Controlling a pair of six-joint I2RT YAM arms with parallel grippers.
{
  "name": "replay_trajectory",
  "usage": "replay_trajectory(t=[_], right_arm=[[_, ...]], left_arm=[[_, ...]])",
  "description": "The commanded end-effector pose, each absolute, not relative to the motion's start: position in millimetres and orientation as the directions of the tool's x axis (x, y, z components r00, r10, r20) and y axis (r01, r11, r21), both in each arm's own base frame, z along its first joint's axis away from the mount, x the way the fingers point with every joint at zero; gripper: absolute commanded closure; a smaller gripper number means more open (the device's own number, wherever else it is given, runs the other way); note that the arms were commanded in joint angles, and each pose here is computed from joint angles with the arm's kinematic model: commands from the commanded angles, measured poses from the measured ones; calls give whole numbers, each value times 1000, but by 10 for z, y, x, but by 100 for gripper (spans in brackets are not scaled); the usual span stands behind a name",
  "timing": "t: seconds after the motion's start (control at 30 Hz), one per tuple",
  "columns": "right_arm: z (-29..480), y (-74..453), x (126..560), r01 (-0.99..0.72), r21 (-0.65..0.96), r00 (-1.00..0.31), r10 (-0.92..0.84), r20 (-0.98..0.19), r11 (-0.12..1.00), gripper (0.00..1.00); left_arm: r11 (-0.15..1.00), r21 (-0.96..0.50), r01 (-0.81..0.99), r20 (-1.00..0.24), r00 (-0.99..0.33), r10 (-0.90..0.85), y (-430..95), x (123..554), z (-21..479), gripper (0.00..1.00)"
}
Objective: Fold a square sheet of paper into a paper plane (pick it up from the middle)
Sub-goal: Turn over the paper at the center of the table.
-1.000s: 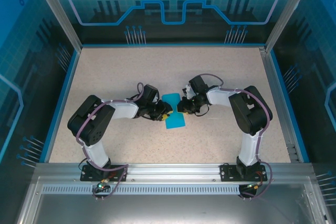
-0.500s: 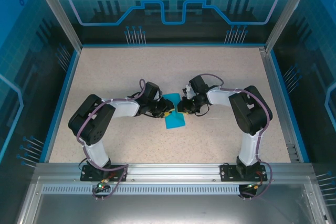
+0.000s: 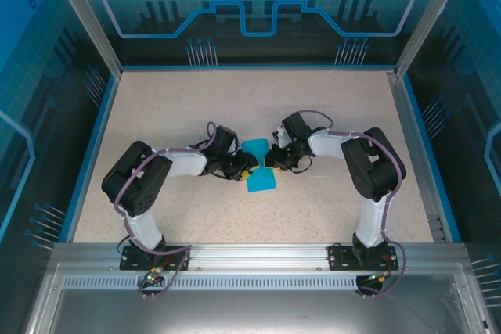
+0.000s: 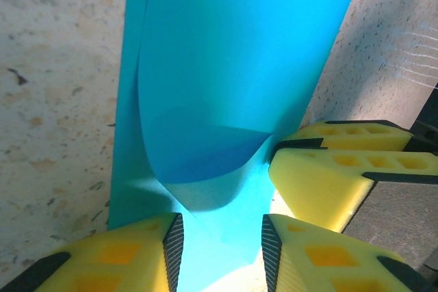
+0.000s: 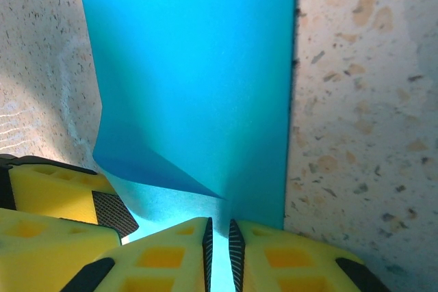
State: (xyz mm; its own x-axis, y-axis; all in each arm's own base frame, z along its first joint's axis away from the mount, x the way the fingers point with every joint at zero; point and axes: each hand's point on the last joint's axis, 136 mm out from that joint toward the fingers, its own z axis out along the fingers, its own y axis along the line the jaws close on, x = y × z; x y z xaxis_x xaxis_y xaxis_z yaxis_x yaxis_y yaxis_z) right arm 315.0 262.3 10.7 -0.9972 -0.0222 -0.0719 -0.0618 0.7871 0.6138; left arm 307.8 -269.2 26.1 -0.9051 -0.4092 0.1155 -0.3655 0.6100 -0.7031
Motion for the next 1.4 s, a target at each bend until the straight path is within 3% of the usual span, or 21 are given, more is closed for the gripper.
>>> replay_trajectory(t=[0.0, 0.63, 0.93, 1.03, 1.2, 1.37], right_arm=[[-283, 2411, 3013, 14, 522, -1000, 6, 17, 853, 81], [-217, 2451, 3041, 16, 548, -1000, 12, 11, 836, 81], [298, 2462, 3265, -2, 625, -994, 66, -86, 781, 78], [568, 2339, 3357, -11, 627, -982, 112, -155, 779, 72], [852, 2033, 3416, -6, 573, -949, 177, -262, 819, 45], [1009, 1792, 3428, -2, 532, -920, 207, -334, 847, 22]], left_arm=[[619, -696, -365, 118, -908, -402, -2676, 3021, 247, 62], [618, -723, -308, 87, -929, -361, -2791, 3145, 245, 80], [644, -716, -270, 44, -938, -344, -2776, 3184, 278, 93], [667, -703, -246, 15, -943, -331, -2741, 3182, 351, 96], [747, -648, -145, -87, -961, -262, -2668, 3167, 696, 98], [892, -452, 3, -250, -960, -123, -2496, 3142, 1192, 99]])
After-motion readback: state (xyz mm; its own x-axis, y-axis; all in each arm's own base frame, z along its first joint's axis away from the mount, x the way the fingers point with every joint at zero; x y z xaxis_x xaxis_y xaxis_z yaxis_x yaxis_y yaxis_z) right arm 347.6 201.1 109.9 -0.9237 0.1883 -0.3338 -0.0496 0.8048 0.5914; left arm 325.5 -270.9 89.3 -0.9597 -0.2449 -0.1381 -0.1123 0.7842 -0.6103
